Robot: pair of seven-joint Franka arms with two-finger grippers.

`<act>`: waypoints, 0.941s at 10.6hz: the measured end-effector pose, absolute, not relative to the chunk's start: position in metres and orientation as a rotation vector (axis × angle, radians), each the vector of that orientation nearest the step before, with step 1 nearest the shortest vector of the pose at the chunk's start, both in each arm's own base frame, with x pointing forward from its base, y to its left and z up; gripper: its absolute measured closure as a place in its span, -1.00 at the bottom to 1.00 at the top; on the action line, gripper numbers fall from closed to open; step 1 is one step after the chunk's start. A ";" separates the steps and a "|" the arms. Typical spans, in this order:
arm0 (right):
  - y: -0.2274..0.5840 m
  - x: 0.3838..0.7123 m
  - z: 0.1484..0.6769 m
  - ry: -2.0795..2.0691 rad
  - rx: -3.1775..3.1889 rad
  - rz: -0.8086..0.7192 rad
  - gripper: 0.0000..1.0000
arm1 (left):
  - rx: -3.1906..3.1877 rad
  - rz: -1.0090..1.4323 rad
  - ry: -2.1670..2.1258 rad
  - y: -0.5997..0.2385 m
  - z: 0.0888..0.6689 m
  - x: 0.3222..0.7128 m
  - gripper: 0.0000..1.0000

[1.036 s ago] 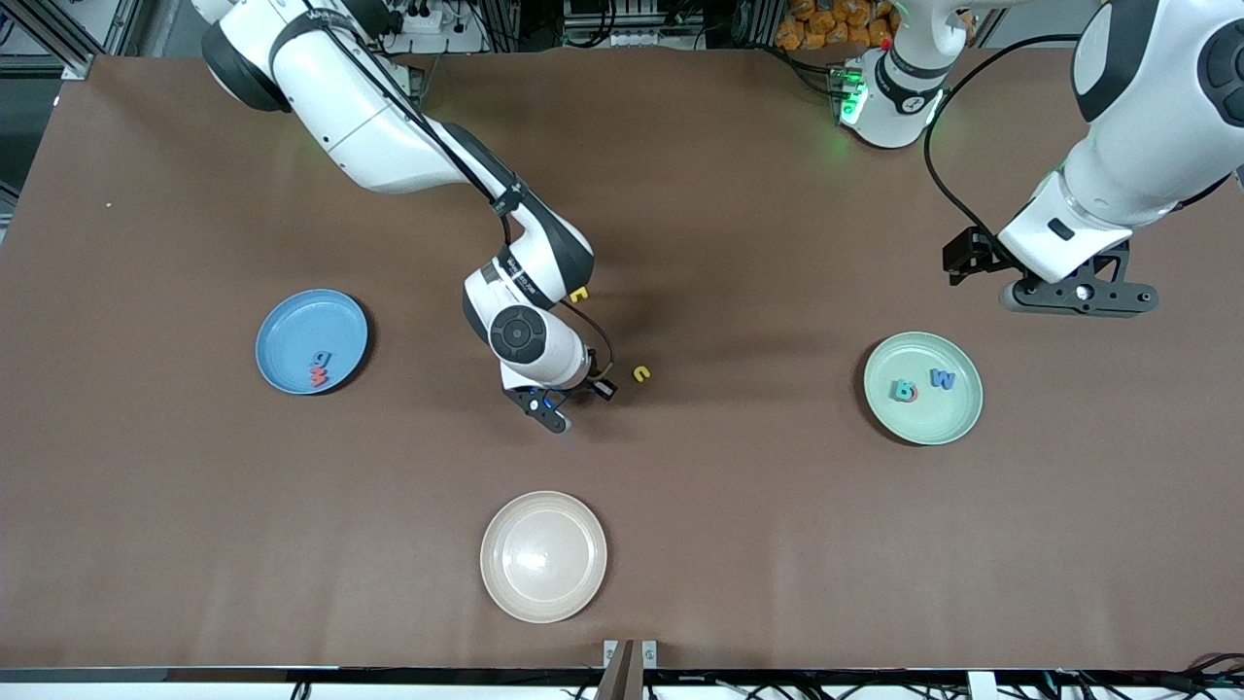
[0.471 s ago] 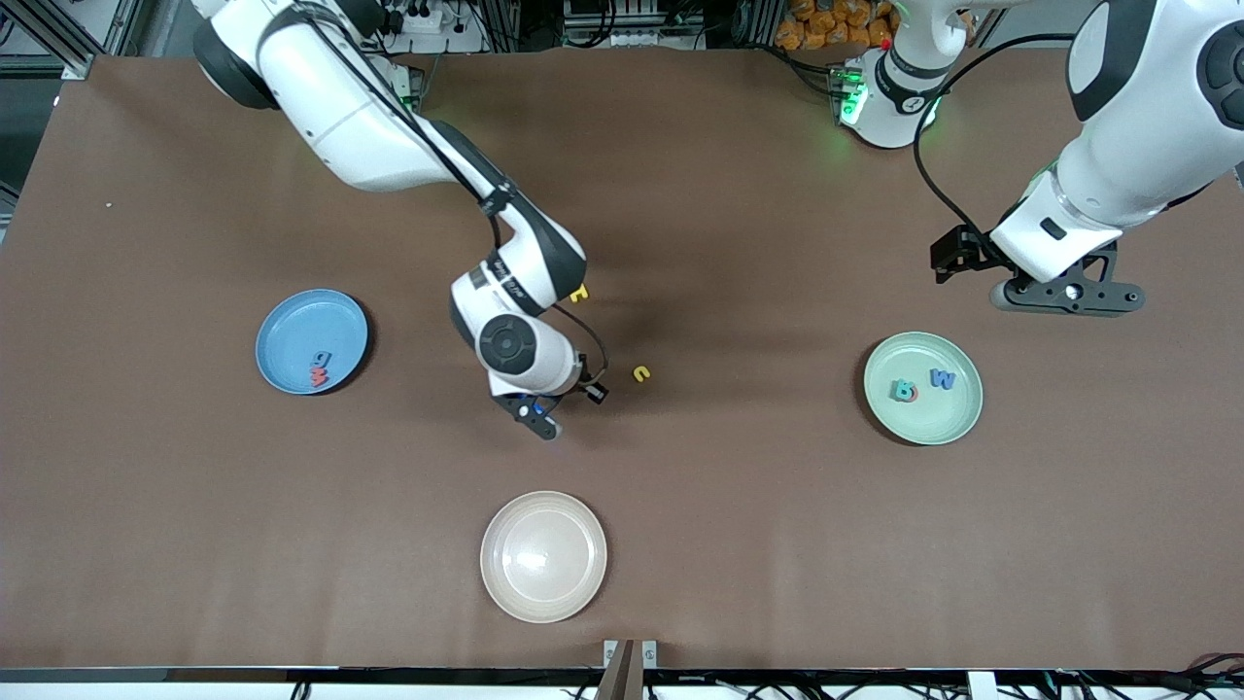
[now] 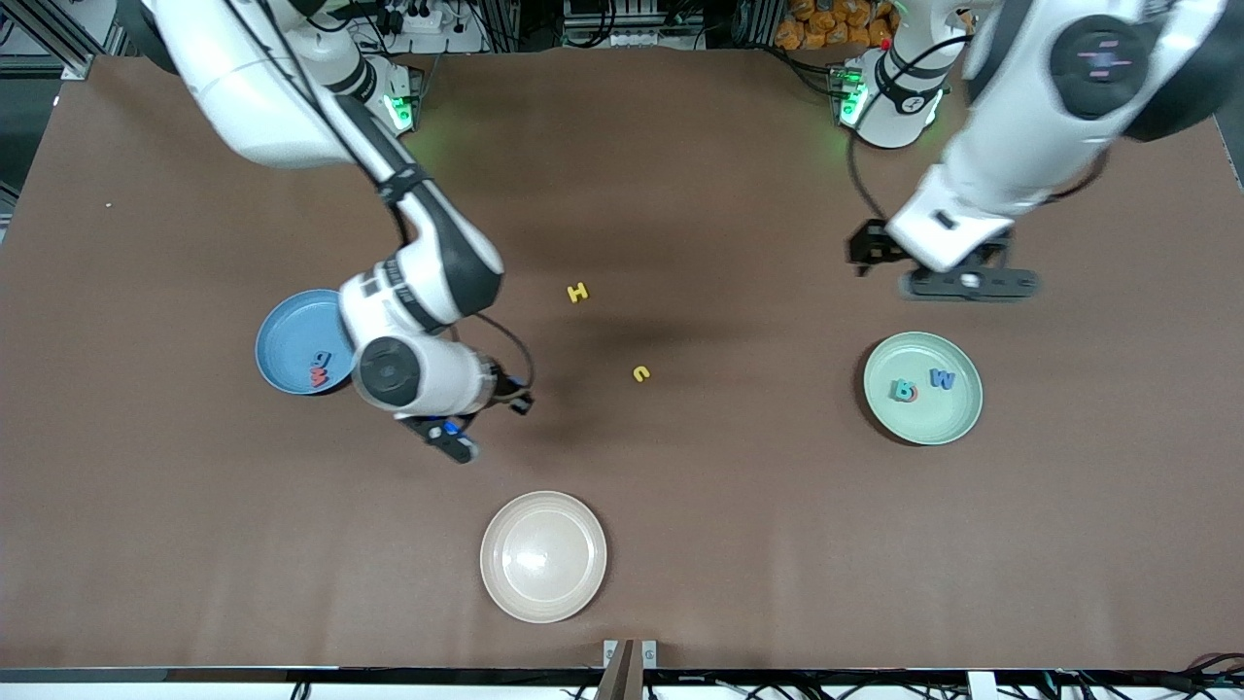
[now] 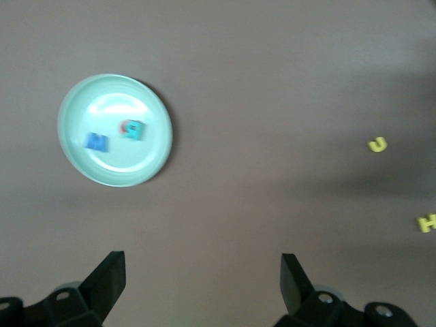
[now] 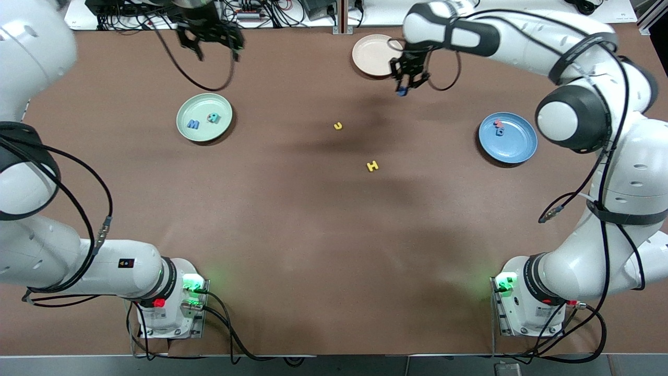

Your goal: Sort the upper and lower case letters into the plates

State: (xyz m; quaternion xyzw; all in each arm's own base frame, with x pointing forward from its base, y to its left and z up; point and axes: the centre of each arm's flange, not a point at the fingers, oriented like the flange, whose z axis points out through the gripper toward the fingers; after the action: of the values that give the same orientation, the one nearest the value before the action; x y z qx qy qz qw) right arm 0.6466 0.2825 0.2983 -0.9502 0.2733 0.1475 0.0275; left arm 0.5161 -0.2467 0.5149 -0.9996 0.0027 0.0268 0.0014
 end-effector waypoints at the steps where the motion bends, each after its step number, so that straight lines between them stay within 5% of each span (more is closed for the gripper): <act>1: 0.250 0.653 0.301 0.805 -2.946 0.498 0.44 | -3.149 0.090 -0.036 -0.278 0.503 0.508 -1.00; 10: 0.004 0.627 0.281 0.454 -3.025 0.638 0.44 | -3.180 0.116 -0.598 -0.515 0.333 0.399 -1.00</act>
State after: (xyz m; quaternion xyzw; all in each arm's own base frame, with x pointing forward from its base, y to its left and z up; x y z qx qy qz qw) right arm 0.6270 0.0038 0.2814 -0.9681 0.1453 0.2041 0.0082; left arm 0.3990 -0.5150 0.3331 -0.9810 -0.1844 0.0359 -0.0482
